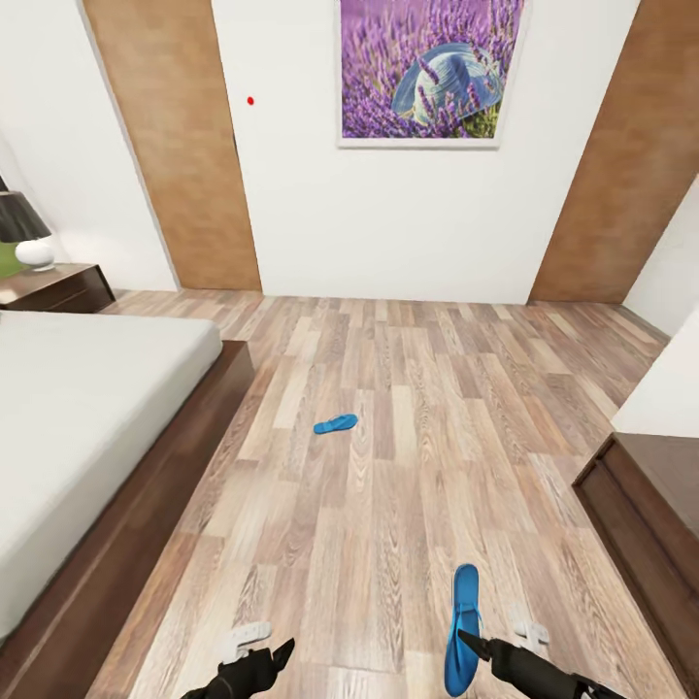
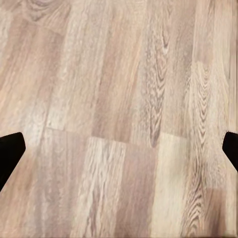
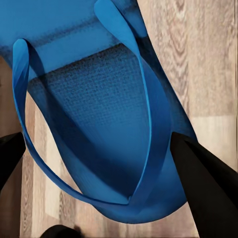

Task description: In the bedroom, move the book from the bed onto either nightstand, and place the two sandals side by side next to the bed.

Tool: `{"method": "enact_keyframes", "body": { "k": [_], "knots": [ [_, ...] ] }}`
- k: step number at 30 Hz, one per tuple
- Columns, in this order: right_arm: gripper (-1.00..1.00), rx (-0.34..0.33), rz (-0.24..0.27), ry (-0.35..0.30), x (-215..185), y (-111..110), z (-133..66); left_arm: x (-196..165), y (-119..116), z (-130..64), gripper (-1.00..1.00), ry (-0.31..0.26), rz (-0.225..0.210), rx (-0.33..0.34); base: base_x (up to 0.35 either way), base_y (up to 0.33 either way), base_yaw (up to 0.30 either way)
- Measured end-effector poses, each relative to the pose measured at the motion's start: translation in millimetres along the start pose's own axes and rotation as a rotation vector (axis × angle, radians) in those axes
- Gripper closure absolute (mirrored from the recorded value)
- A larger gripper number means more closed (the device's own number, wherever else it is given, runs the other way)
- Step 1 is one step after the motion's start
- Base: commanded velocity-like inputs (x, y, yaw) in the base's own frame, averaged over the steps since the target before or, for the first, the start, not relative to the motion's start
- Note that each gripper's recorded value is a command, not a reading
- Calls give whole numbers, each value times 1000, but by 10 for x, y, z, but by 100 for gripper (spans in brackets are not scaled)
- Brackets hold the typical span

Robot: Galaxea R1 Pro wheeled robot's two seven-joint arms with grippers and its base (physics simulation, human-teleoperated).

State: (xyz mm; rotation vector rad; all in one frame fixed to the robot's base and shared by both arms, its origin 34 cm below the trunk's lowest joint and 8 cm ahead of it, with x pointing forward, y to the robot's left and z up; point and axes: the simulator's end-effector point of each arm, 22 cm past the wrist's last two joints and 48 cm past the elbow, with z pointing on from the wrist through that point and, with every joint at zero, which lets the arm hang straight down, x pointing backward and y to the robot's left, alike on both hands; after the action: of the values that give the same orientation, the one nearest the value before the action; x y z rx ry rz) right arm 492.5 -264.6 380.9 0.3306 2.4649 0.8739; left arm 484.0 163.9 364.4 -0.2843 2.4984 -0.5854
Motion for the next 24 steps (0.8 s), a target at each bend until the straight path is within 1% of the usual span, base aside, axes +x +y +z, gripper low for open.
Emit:
{"method": "enact_keyframes", "body": {
  "k": [5, 16, 19, 24],
  "knots": [
    [100, -5, 13, 7, 54, 23, 2, -16, -11, -3, -100, -4, 1, 1, 0, 0, -272],
    [100, -14, 13, 2, 25, 61, -7, -45, -85, 0, -100, -12, -1, 12, 0, 0, -257],
    [100, -12, 10, -1, 13, 63, -10, 0, -77, -5, -100, -4, -5, 9, 0, 0, -248],
    [100, -12, 7, -3, 0, 68, -12, 37, -68, -10, -100, 3, -7, 6, 0, 0, -105]
  ]
}}
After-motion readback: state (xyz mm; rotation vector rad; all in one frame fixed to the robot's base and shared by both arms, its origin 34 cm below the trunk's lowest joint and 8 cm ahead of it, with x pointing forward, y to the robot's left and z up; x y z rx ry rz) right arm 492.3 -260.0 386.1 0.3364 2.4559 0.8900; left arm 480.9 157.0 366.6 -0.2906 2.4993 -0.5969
